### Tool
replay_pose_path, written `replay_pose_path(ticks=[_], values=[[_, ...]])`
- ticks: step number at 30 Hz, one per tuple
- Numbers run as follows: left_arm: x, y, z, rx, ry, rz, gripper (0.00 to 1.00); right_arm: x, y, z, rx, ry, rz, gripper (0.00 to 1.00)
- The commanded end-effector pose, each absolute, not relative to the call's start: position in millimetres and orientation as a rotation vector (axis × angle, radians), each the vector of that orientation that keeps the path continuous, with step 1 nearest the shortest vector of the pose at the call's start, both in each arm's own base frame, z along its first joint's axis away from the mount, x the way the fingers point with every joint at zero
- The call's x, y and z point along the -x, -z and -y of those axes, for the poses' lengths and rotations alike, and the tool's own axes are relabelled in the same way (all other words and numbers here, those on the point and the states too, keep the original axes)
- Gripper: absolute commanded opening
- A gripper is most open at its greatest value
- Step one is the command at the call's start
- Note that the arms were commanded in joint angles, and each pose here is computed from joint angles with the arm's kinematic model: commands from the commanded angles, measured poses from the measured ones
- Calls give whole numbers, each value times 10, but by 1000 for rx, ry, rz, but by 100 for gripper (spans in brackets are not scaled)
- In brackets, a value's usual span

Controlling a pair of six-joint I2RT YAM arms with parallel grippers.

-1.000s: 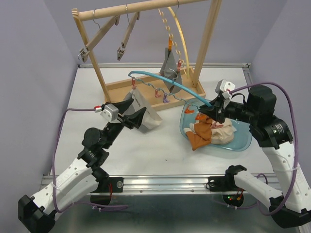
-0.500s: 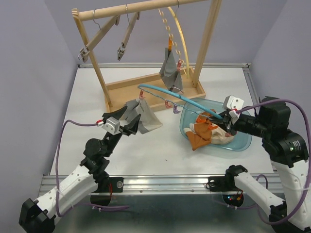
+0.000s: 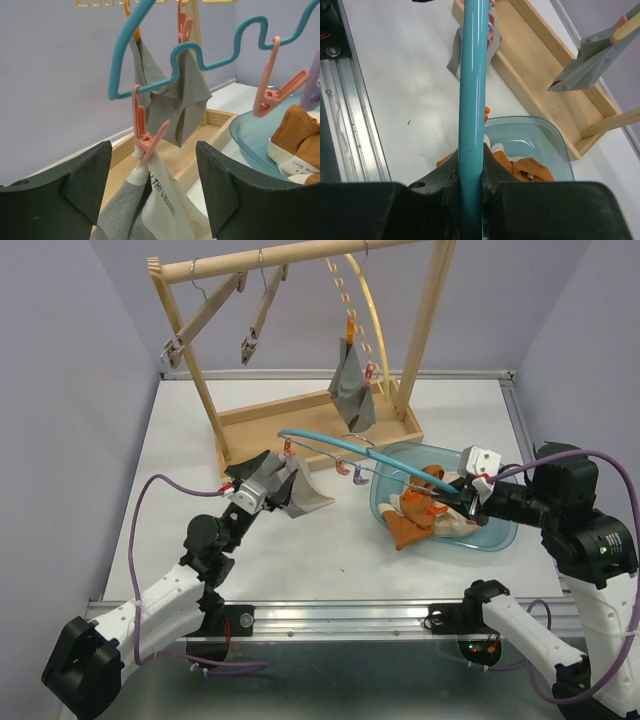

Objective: Remove the underwear clipped to the hanger
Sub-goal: Remove the underwear from the hanger.

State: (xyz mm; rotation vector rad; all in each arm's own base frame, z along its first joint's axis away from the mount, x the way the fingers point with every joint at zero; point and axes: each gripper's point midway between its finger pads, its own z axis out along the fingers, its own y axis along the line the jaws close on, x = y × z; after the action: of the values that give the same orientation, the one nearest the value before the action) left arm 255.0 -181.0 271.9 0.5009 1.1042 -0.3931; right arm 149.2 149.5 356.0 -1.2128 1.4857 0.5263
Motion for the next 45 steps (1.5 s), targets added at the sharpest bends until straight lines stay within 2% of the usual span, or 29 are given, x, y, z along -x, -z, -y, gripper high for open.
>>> replay_pose_path(ticks=[1,11,23,27,30,31,34,36,38,39,40,42,43,45], values=[[-2488,-3040,1773,-515,364,-940,79,-1373,-3927,-1527,1242,-497,-1319,0],[-2592,-3027,1888,-578,404,-942,77,-1293,-3920,-1536,1276,-509,-1299,0],[-2590,-3052,2013,-620,459,-943,68,-1270,-3908,-1558,1293,-530,-1291,0],[-2598,-3055,2027,-624,465,-947,58,-1272,-3905,-1556,1292,-530,-1294,1],[-2583,-3074,2010,-612,470,-945,39,-1276,-3892,-1555,1293,-530,-1298,0],[-2587,-3077,1997,-605,466,-946,29,-1274,-3893,-1556,1294,-530,-1295,1],[-2575,-3081,1984,-595,470,-948,18,-1275,-3893,-1556,1295,-530,-1295,1],[-2575,-3094,1976,-588,471,-948,18,-1275,-3898,-1554,1292,-530,-1297,0],[-2585,-3098,1966,-576,475,-955,25,-1286,-3898,-1553,1291,-528,-1300,1],[-2590,-3092,1958,-566,479,-962,34,-1294,-3903,-1550,1288,-526,-1302,1],[-2593,-3102,1946,-554,481,-964,49,-1299,-3906,-1545,1285,-522,-1304,0],[-2593,-3104,1924,-529,492,-978,56,-1331,-3906,-1537,1275,-515,-1318,0],[-2597,-3096,1911,-512,502,-995,64,-1346,-3929,-1524,1261,-506,-1326,1],[-2602,-3089,1892,-494,510,-1012,75,-1384,-3965,-1516,1244,-495,-1332,1]])
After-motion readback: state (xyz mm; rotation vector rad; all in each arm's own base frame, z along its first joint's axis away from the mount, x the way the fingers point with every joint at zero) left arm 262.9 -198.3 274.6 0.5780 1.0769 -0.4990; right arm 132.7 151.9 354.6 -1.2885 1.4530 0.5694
